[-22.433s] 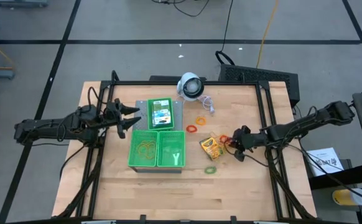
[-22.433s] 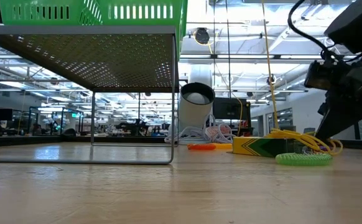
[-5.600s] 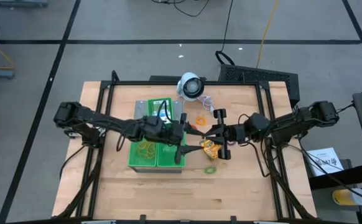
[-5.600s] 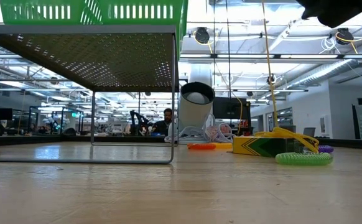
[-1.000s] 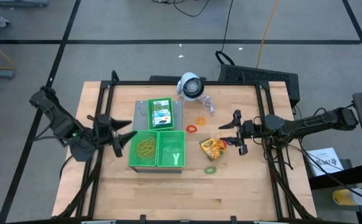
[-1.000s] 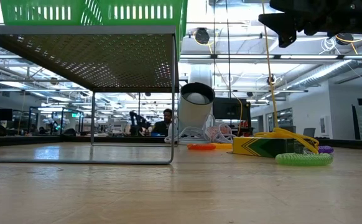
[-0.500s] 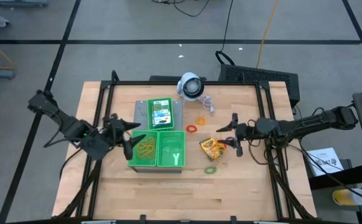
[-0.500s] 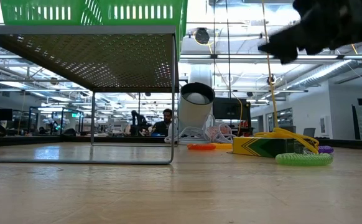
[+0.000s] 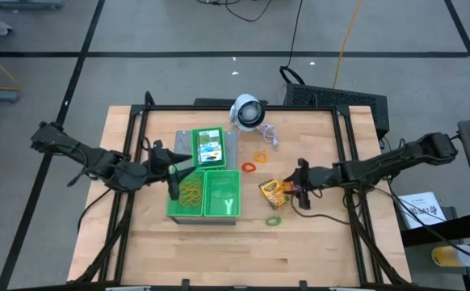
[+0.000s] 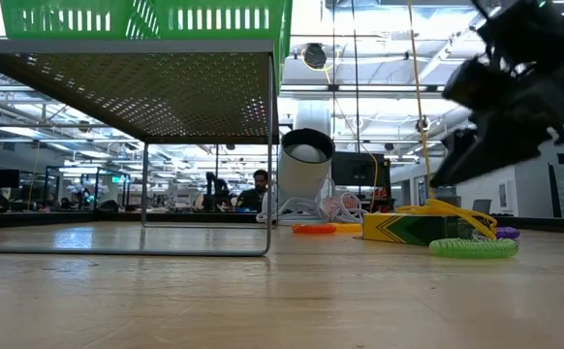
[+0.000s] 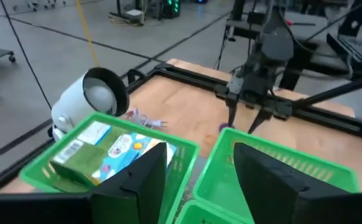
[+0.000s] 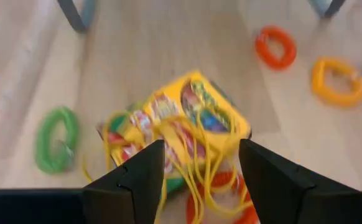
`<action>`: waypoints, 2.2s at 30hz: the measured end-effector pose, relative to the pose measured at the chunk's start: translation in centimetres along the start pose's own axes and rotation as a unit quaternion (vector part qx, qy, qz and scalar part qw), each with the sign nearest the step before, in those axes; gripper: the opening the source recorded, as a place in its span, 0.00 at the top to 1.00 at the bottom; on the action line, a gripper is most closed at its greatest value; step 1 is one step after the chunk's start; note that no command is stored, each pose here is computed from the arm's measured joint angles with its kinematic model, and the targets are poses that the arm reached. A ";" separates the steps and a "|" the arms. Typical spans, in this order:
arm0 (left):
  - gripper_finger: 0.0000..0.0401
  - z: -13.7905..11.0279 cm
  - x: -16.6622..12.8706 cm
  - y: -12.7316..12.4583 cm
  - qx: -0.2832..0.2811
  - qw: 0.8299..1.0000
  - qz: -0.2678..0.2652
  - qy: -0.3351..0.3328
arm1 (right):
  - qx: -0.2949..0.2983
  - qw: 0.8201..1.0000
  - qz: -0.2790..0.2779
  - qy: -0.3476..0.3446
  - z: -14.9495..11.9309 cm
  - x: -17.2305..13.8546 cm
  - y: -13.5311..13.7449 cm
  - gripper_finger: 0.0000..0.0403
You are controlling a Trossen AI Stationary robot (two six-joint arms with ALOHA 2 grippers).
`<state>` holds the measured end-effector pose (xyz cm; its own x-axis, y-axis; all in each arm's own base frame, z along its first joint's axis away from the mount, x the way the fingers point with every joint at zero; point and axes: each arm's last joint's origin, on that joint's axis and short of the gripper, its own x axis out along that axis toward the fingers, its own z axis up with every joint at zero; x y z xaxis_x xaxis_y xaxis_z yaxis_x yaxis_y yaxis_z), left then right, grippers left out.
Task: Pick & Place Office Desk Supplies
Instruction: Put the yellow rubber band into the bottom left green basket on the shelf
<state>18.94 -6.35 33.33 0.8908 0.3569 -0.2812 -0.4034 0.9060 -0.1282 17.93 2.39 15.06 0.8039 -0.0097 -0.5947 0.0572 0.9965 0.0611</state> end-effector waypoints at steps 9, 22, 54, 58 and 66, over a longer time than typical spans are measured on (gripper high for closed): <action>0.56 -2.6 -0.4 2.4 -0.035 0.998 -0.031 -0.047 | 0.011 0.999 -0.009 0.052 -1.2 1.5 0.0 0.58; 0.56 -2.0 -0.4 3.6 -0.031 0.997 -0.008 -0.067 | 0.035 0.998 -0.010 0.052 -1.3 2.0 0.0 0.81; 0.56 -2.2 -0.2 3.4 -0.026 0.998 -0.030 -0.054 | 0.077 0.996 -0.015 0.044 -1.0 1.8 -0.3 0.63; 0.56 -2.2 -0.2 3.3 -0.027 0.998 -0.030 -0.054 | 0.078 0.996 -0.013 0.036 -0.8 1.6 -0.3 0.64; 0.56 -2.2 -0.2 3.3 -0.029 0.998 -0.031 -0.055 | 0.077 0.996 0.000 0.050 -1.1 1.7 -0.2 0.70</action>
<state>16.98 -3.88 30.86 0.9306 0.3264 -0.1657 -0.3556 0.9135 -0.1978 18.61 2.27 13.20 0.7410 0.0064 -0.6715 0.1534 0.9719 0.1785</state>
